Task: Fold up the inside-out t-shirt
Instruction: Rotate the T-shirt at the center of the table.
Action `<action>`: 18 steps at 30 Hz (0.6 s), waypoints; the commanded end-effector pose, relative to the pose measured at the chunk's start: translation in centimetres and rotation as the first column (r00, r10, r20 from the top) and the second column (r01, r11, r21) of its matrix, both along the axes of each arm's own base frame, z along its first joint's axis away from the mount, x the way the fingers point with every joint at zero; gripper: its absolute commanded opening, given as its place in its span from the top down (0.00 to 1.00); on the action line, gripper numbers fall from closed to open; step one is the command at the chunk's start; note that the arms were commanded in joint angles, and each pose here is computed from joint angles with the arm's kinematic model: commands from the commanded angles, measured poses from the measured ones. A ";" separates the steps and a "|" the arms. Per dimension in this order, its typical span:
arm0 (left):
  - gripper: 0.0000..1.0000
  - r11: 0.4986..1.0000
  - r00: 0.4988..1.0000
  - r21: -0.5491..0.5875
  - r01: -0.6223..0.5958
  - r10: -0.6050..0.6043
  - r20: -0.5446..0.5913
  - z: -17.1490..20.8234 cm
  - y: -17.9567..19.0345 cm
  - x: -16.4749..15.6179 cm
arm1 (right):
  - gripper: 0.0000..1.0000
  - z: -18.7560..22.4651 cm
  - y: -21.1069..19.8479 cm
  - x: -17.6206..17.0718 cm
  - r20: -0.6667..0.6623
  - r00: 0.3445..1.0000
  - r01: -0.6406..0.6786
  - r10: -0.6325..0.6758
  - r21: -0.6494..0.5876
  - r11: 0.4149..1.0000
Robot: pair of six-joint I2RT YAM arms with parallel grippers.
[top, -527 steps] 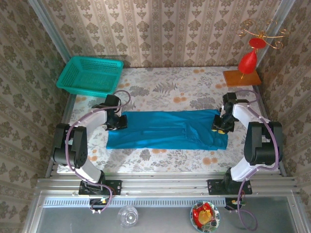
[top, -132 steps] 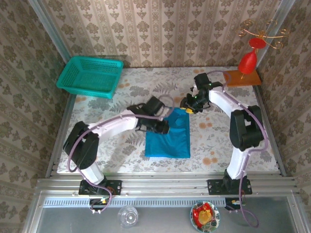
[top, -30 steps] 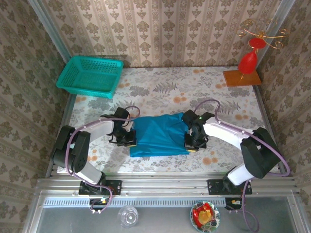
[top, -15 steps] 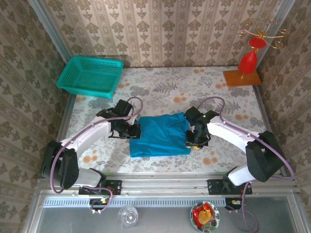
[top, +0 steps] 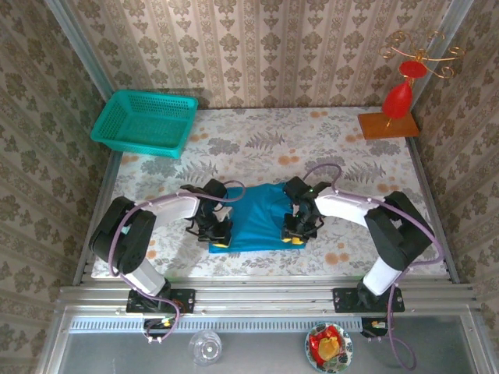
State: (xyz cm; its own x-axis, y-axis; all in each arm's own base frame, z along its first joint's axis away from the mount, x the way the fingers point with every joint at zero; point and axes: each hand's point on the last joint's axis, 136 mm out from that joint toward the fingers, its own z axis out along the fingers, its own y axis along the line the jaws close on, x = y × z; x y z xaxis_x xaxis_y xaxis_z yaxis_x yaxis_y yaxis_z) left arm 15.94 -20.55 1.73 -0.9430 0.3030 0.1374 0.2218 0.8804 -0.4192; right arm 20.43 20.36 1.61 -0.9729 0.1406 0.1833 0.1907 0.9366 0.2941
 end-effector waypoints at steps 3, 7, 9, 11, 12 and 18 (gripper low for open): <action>1.00 0.999 0.996 0.026 0.043 -0.041 -0.076 -1.8 0.4 -2.4 | 0.71 -2.4 -3.8 0.3 -0.016 0.999 0.049 -0.052 -0.147 0.988; 1.00 0.998 0.995 0.001 0.063 -0.063 -0.082 -1.4 -0.5 -3.0 | 0.71 -2.2 -5.2 1.0 0.005 0.998 0.055 -0.055 -0.193 0.980; 1.00 0.996 0.995 -0.062 0.063 -0.067 -0.067 -0.4 -1.8 -2.8 | 0.71 -2.0 -5.4 2.0 0.024 0.998 0.059 -0.055 -0.185 0.981; 0.97 0.985 0.996 -0.156 0.078 -0.085 -0.037 1.3 -4.0 -2.4 | 0.71 -1.8 -5.9 3.6 0.038 0.998 0.061 -0.054 -0.184 0.981; 0.96 0.976 0.996 -0.200 0.085 -0.090 -0.017 2.3 -5.1 -2.0 | 0.71 -1.5 -6.1 4.7 0.052 0.997 0.059 -0.050 -0.185 0.981; 0.89 0.933 0.990 -0.356 0.052 -0.002 0.140 8.4 -8.6 3.8 | 0.71 1.8 -6.9 10.6 0.116 0.993 0.032 -0.008 -0.206 0.978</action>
State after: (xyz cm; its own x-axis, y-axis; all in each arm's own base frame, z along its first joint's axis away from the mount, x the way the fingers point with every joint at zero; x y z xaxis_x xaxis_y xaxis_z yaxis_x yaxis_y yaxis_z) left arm 16.16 -27.06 5.59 -0.9210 0.3882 0.0313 0.2927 0.7431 -0.6018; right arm 29.39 15.56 2.42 -0.9710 0.2253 0.0801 0.2373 0.9486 0.2093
